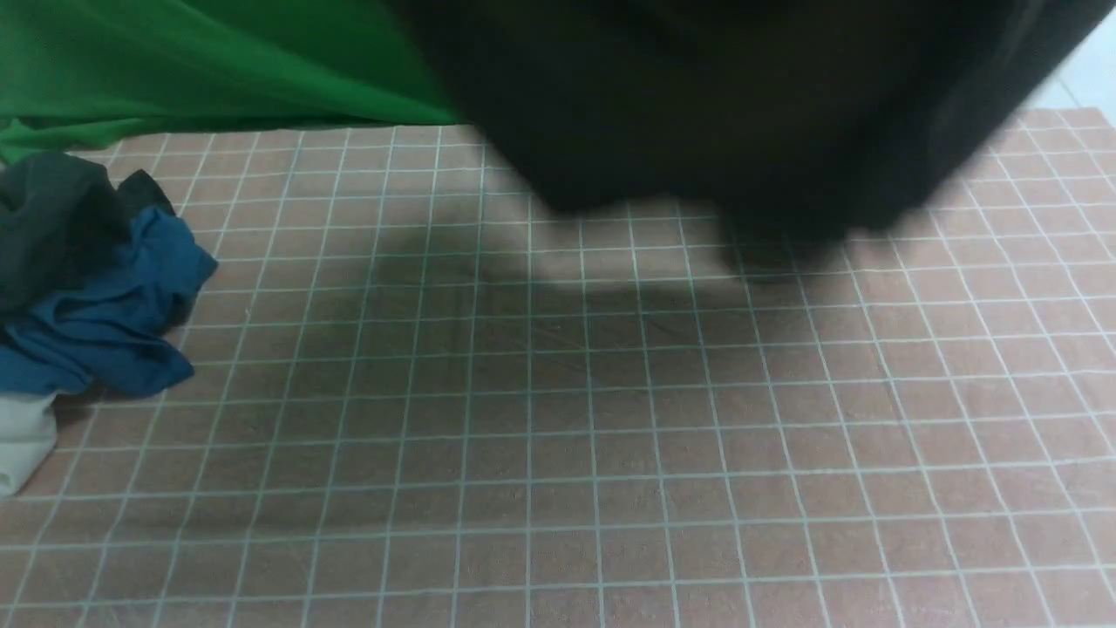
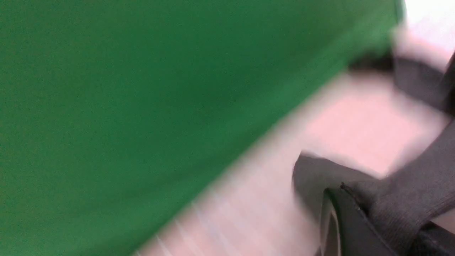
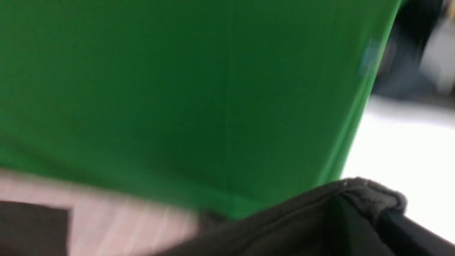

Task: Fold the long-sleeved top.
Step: Spread the long sleeves with your arms and place them on the tabletop

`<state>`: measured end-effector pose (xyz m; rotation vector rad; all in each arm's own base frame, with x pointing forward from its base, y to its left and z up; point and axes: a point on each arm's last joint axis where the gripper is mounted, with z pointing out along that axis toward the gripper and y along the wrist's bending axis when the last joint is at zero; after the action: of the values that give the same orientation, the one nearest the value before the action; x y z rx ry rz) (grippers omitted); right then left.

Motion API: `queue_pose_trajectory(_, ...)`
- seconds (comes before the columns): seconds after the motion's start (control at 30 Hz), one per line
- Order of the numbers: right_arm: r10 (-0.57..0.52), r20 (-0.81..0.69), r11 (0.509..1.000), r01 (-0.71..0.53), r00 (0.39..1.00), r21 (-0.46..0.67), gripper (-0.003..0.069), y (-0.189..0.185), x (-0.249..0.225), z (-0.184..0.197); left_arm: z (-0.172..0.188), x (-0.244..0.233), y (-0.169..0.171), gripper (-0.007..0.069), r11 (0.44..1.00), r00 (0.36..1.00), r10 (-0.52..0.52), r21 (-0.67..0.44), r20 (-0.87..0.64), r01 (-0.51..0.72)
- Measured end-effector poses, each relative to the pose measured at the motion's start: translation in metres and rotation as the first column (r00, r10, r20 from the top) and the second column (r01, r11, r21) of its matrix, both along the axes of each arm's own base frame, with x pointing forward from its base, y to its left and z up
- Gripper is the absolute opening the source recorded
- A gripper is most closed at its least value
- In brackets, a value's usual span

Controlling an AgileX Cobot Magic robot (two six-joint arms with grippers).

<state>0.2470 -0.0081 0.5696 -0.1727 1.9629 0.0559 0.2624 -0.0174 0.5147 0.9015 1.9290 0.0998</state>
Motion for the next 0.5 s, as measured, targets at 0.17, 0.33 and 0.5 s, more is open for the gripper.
queue_pose_trajectory(0.17, -0.010, -0.203, 0.998, 0.024, 0.979, 0.065, 0.0034, 0.006, -0.048, -0.058, -0.089, -0.048, 0.009, 0.0021, 0.989, 0.972, 0.146, 0.024, -0.182, -0.144)
queue_pose_trajectory(0.33, 0.052, -0.390, 0.985, 0.017, 0.919, 0.173, 0.0034, 0.018, -0.092, -0.133, -0.157, -0.104, 0.005, 0.0021, 0.976, 0.940, 0.189, -0.049, -0.283, -0.211)
queue_pose_trajectory(0.5, 0.118, -0.455, 0.975, -0.017, 0.883, 0.220, 0.0035, 0.030, -0.121, -0.170, -0.199, -0.151, 0.002, 0.0021, 0.975, 0.926, 0.185, -0.054, -0.328, -0.214)
